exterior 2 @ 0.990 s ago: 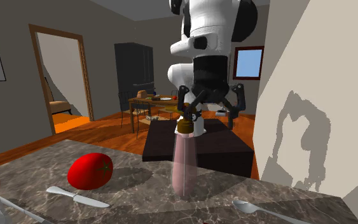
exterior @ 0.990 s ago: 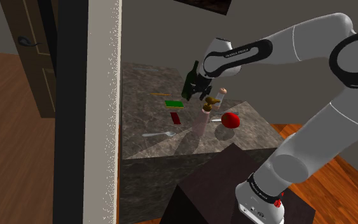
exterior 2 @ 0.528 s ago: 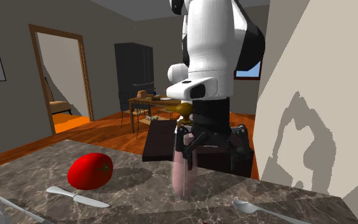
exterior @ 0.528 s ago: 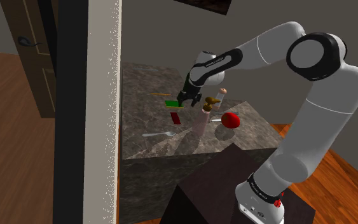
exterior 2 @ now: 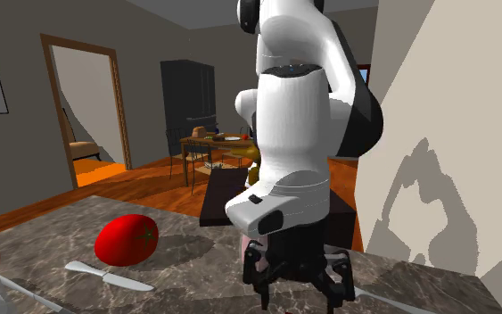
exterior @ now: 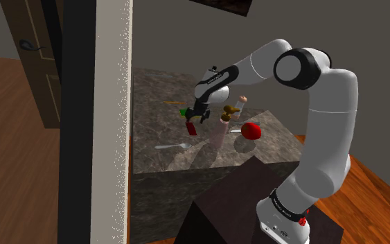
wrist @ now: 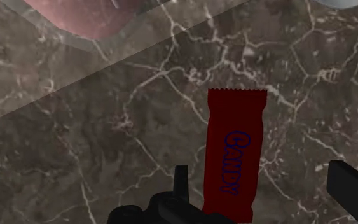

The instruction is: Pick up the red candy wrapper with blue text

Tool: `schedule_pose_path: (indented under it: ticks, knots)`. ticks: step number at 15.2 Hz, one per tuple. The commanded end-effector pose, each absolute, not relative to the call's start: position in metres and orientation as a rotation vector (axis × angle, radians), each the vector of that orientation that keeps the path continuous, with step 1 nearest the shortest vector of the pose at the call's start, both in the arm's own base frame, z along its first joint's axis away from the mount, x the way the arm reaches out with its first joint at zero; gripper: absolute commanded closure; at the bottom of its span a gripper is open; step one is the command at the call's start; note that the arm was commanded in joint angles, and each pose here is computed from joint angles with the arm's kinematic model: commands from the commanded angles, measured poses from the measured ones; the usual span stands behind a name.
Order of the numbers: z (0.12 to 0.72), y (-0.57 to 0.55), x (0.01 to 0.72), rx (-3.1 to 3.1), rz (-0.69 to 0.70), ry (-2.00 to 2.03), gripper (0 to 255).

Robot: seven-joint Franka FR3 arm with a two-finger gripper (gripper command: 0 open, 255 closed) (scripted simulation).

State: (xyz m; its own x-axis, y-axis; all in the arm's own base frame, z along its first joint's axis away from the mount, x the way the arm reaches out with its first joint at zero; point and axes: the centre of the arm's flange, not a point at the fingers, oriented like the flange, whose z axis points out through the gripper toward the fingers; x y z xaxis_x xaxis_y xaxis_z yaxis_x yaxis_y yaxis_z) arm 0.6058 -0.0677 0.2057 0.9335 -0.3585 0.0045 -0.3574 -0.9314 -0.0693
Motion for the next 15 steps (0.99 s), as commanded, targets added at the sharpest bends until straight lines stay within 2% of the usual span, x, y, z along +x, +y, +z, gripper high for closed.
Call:
schedule_pose_path:
  ticks: [1, 10, 11, 15]
  knots:
    - [0.188, -0.072, 0.615, -3.017, -0.018, 0.575, 0]
    - [0.148, -0.072, 0.615, -3.017, -0.018, 0.575, 0]
    - [0.147, -0.072, 0.615, -3.017, -0.018, 0.575, 255]
    - [0.147, -0.072, 0.615, -3.017, -0.018, 0.575, 255]
